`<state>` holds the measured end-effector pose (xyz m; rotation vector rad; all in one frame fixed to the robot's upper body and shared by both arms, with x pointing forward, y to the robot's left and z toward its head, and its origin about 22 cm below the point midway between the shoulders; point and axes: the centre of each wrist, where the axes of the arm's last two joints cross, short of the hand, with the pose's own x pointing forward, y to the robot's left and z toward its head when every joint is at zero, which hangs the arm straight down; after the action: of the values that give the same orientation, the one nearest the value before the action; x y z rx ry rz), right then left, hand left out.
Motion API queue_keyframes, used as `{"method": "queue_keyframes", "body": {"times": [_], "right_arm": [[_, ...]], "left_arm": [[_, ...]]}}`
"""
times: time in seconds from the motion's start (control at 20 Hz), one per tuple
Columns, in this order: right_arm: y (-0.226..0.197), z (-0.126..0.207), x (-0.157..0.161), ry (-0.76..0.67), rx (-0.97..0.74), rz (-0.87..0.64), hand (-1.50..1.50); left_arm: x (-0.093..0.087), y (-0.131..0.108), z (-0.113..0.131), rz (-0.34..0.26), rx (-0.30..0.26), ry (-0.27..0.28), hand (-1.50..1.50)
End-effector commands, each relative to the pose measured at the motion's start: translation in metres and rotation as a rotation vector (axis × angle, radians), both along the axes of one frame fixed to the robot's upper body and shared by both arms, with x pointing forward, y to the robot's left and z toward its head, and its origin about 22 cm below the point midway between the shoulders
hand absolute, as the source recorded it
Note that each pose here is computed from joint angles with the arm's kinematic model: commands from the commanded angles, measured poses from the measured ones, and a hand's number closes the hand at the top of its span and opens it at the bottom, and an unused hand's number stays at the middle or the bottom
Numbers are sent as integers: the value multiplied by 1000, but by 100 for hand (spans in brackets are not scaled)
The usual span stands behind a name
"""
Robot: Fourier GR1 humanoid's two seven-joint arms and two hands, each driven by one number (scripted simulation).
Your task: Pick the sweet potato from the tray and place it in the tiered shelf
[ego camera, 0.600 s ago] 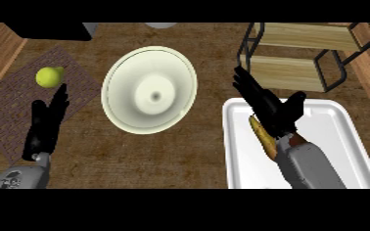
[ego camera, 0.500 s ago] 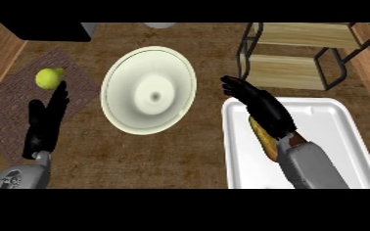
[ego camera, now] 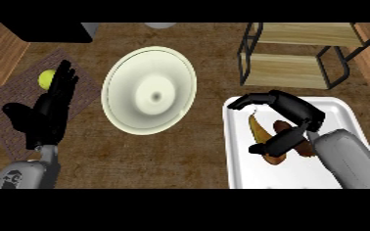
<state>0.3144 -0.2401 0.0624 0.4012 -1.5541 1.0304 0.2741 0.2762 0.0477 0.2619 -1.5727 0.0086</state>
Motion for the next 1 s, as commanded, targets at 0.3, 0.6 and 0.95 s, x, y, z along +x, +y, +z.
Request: {"method": "queue_keyframes", "body": {"times": [0.3, 0.6, 0.95], "right_arm": [[-30, 93, 10, -141, -350, 435, -150], [14, 136, -32, -414, -695, 554, -150], [40, 115, -95, -712, -998, 548, -150]], "left_arm": [[-9, -5, 7, 6, -25, -42, 0], [-11, -6, 5, -6, -28, -28, 0], [-27, 1, 3, 14, -20, -28, 0]]}}
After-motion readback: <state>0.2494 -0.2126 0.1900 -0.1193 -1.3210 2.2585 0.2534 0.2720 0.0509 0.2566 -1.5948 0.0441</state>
